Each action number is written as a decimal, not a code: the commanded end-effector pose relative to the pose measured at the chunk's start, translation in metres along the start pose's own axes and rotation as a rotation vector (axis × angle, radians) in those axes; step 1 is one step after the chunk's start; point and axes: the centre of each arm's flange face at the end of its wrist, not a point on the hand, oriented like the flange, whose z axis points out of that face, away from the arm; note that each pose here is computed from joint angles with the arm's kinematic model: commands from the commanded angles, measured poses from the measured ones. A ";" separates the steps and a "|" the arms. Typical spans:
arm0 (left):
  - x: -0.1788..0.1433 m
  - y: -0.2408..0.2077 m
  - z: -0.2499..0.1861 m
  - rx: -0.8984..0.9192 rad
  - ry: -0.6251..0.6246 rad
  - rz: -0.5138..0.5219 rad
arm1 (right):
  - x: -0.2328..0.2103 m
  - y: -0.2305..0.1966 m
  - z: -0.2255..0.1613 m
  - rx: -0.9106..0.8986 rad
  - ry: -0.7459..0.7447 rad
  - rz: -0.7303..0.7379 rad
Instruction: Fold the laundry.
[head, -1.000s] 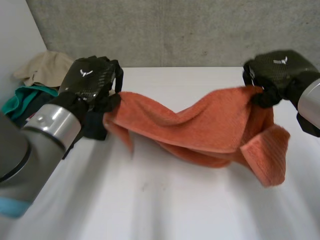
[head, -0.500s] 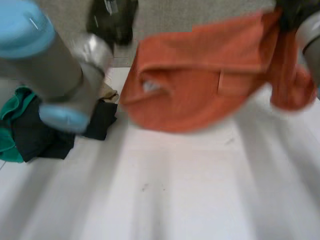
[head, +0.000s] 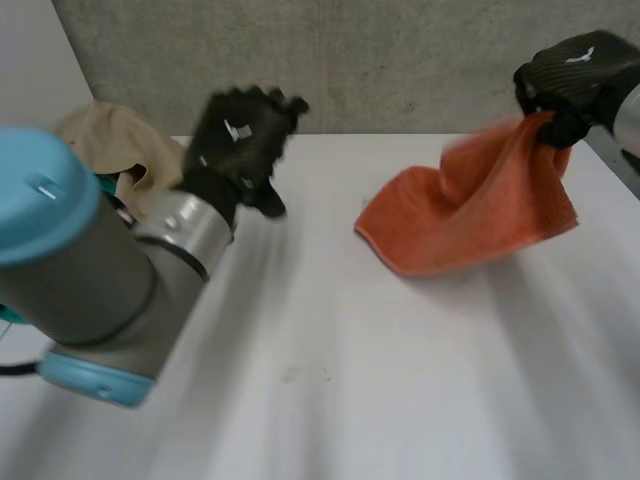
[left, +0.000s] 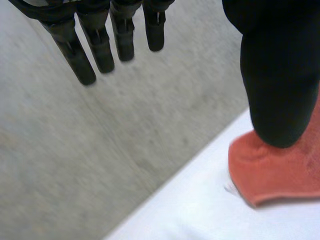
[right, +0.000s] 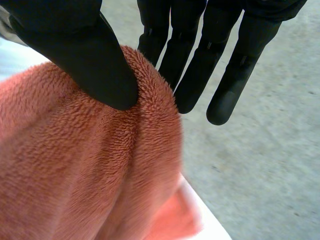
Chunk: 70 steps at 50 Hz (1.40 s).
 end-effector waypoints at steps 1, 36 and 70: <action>0.024 0.069 0.015 -0.111 0.028 -0.161 | -0.036 -0.023 -0.007 0.076 -0.065 0.012; 0.075 0.134 0.046 -0.229 0.095 -0.614 | -0.055 -0.127 -0.125 0.384 -0.055 0.142; -0.029 0.044 -0.064 -0.308 -0.009 -0.316 | -0.048 0.085 0.013 -0.320 -0.097 0.004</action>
